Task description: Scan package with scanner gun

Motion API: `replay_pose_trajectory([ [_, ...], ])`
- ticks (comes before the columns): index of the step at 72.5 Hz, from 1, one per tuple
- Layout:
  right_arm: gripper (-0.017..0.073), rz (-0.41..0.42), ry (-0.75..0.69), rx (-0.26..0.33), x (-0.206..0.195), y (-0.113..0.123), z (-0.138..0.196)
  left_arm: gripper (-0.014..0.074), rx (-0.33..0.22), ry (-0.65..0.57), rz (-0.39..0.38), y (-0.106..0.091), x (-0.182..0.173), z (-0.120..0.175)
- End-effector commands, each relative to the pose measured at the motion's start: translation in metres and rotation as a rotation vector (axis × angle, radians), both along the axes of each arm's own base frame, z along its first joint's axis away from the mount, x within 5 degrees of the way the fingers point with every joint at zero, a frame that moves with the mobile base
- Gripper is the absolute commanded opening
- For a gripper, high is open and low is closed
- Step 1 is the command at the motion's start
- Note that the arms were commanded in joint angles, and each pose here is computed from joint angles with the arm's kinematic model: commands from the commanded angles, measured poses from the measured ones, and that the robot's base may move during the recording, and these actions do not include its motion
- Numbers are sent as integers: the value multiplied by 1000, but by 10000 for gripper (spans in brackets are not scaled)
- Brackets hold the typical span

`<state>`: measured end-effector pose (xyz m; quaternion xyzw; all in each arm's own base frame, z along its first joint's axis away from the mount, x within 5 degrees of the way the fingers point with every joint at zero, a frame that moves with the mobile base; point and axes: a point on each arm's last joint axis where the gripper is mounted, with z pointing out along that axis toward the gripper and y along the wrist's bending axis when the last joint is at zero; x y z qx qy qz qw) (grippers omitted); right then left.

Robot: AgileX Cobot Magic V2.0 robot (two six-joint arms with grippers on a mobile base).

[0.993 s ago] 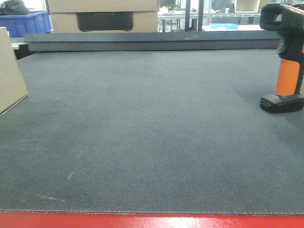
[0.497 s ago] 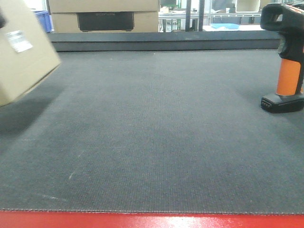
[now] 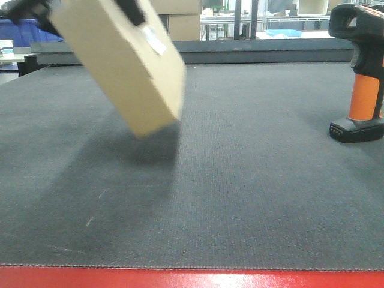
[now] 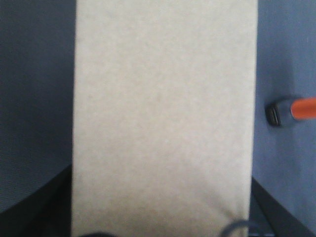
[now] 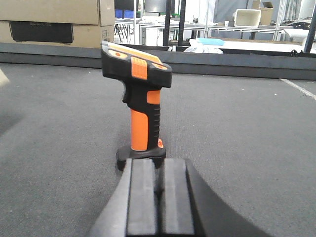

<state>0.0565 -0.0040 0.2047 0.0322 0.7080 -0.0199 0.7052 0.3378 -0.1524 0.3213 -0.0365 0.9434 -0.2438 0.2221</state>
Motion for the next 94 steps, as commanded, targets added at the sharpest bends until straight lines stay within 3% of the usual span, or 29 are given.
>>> replay_pose_trajectory([
  [1,-169,-6,-16,-7,0,0,2,-111,-54,15,-7,-17,0,-5],
  [12,-168,-7,-18,-10,0,0,2,-111,-98,29,2,-26,4,-13],
  [31,-168,-8,-39,-11,0,-1,4,-111,-88,31,2,-26,6,-16],
  [41,-168,-20,-214,-22,-2,-1,20,-111,-77,33,-4,-26,5,-17],
  [46,-168,-27,-293,16,-4,-2,26,-111,-77,33,-4,-26,5,-17],
  [51,-168,-22,-276,54,-5,-2,34,-111,-77,33,-4,-26,5,-17],
  [69,-168,1,-203,45,-6,0,86,-111,-75,31,-7,-26,5,-17],
  [86,-168,-1,-88,54,32,-3,123,-111,-75,29,-8,-26,6,-17],
  [94,-168,-8,-112,53,47,-5,139,-111,-75,29,-8,-26,6,-17],
])
